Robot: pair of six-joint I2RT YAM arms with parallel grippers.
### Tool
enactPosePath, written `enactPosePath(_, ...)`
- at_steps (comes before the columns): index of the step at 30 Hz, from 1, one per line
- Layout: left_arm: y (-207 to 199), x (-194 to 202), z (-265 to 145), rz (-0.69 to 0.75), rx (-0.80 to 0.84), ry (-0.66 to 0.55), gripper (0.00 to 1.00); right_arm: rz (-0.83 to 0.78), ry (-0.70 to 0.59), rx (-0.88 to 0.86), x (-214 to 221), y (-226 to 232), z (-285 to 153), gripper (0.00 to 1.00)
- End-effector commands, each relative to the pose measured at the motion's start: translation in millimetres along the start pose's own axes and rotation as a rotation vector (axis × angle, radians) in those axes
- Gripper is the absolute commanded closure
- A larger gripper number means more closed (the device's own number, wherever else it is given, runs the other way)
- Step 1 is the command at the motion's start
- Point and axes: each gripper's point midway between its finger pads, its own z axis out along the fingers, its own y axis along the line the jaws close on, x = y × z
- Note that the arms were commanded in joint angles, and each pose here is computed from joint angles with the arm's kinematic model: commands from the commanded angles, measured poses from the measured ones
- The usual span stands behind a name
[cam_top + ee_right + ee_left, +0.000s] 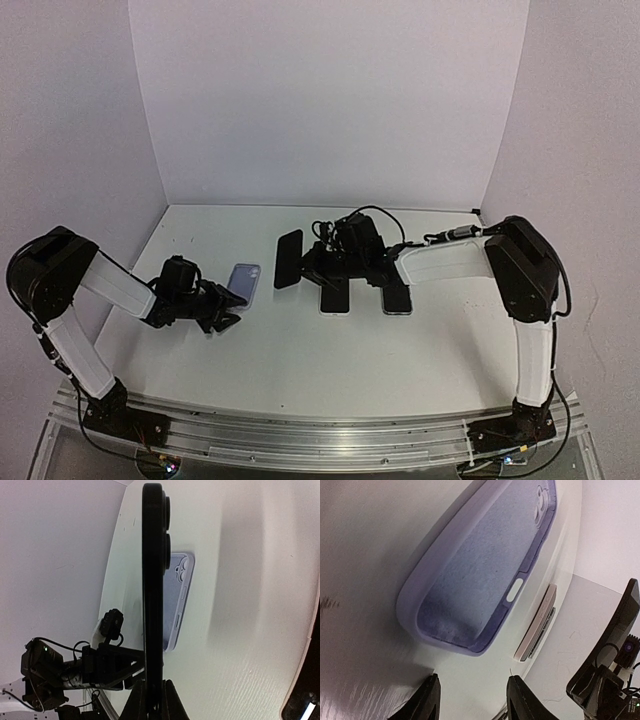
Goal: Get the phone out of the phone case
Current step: Place the phone case at the center of the board, then place the phone at the center of the board.
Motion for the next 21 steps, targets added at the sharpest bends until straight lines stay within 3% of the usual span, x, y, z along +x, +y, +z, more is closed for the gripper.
enactPosePath(1,-16,11,-11,-0.048,-0.022,0.046,0.55,0.11,-0.031,-0.012,-18,8,21,1.0)
enactPosePath(7,-57,-21,-43,0.141,-0.007,-0.075,0.55,0.224,0.002,0.042,-6,-22,46,1.0)
enactPosePath(17,-31,-70,-52,0.391,-0.191,-0.291,0.56,0.303,0.099,0.038,14,-44,83,1.0)
enactPosePath(21,-28,-79,-45,0.486,-0.182,-0.323,0.56,0.331,0.156,0.067,28,-56,86,1.0)
